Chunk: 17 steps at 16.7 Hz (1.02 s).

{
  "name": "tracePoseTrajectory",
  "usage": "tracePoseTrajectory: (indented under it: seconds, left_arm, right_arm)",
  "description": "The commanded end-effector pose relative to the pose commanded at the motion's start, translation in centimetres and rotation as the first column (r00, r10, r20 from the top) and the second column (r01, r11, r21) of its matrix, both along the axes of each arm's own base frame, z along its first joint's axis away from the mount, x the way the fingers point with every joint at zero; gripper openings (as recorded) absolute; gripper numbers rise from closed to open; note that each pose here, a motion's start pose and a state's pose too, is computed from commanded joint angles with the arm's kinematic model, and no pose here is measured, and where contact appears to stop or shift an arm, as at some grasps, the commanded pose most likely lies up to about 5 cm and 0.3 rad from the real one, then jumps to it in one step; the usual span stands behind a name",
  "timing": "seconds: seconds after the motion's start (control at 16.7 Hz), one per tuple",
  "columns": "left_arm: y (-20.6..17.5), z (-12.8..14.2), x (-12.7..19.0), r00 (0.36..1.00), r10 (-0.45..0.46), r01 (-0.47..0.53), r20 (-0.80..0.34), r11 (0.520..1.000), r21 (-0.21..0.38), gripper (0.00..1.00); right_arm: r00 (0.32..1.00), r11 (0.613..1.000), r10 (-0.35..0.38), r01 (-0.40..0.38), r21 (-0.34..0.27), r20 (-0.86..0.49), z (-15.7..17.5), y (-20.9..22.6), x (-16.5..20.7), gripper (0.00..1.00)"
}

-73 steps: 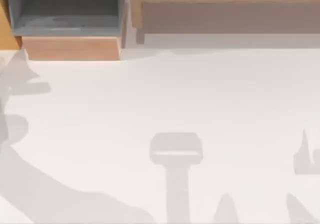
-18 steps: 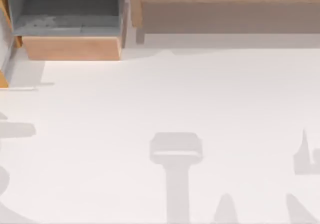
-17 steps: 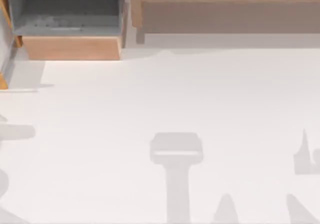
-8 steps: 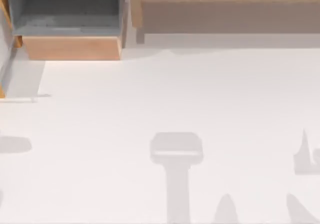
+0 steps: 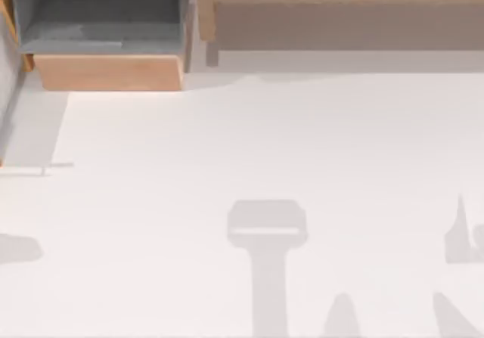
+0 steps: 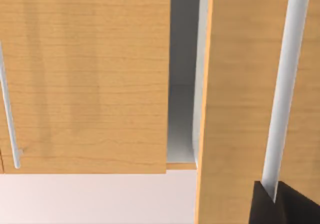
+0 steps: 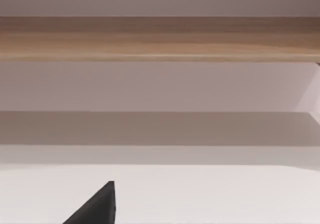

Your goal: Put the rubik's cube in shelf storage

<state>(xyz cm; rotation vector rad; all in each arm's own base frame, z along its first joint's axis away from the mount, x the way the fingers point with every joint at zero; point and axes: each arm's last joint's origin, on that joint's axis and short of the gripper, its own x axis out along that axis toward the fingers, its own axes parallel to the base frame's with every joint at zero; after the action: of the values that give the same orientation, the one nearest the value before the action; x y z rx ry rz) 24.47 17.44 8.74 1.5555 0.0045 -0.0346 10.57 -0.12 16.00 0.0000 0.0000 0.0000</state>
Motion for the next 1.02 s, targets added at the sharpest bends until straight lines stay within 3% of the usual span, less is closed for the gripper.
tracePoseTrajectory:
  seconds: [0.12,0.9,1.02]
  left_arm:
    - [0.00,0.00,0.00,1.000,0.000,0.000,0.000,1.000,0.000,0.00]
    - [0.00,0.00,0.00,1.000,0.000,0.000,0.000,1.000,0.000,0.98]
    - [0.00,0.00,0.00,1.000,0.000,0.000,0.000,1.000,0.000,1.00]
  right_arm:
    - [1.000,1.000,0.000,0.000,0.000,0.000,0.00,0.00,0.00,1.00]
    - [1.000,1.000,0.000,0.000,0.000,0.000,0.00,0.00,0.00,1.00]
    - [1.000,1.000,0.000,0.000,0.000,0.000,0.00,0.00,0.00,1.00]
